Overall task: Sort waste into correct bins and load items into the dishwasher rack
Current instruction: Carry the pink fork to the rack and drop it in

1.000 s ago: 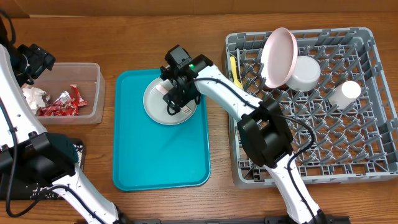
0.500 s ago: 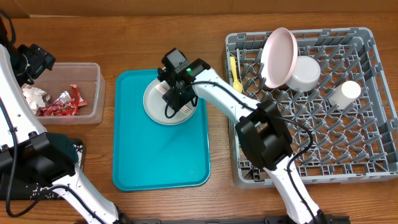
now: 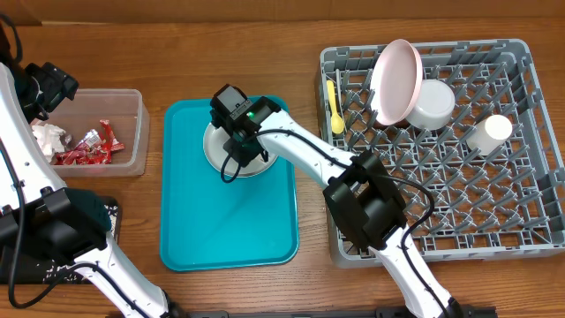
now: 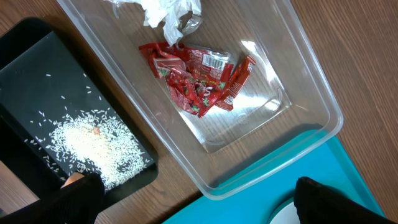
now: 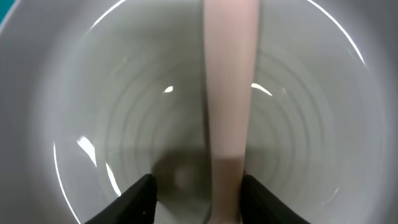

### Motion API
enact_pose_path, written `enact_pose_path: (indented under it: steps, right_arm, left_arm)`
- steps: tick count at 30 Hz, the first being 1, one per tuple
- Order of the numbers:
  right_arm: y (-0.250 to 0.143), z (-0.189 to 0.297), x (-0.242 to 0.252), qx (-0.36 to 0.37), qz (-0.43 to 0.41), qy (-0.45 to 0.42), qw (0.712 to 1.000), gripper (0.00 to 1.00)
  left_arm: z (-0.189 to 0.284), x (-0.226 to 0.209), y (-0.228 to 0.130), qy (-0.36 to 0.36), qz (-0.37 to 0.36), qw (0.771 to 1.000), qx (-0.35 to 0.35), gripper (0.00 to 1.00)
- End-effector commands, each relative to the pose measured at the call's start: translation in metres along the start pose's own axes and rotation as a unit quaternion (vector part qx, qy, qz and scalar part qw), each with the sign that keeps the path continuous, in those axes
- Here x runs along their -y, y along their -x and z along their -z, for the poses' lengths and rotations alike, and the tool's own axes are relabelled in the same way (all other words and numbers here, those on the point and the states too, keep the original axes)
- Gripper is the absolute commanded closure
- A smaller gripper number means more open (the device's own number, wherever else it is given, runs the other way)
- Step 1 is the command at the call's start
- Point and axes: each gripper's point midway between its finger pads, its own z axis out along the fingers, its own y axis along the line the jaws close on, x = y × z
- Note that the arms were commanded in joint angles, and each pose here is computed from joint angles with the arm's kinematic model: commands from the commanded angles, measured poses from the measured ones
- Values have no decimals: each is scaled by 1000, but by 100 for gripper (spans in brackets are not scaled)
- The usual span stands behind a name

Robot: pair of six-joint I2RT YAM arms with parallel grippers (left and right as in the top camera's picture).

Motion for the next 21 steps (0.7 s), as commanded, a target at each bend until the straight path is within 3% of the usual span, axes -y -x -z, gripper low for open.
enact_pose_path:
  steps: [1,3,12,21]
  right_arm:
    - [-42,-44,-2,-74,-5,3,997,65]
    - [-41,-42,-2,-74,-10,3,997,75]
    - [-26,-22,5,-64,-25,6,998,96]
    - [17,47,28,-10,-90,15,996,96]
  left_arm:
    - [15,2,-1,-11,-12,1000,15,0]
    - [15,2,-1,-11,-12,1000,15,0]
    - [15,2,-1,-11,-12,1000,15,0]
    - [15,2,-1,-11,-12,1000,15,0]
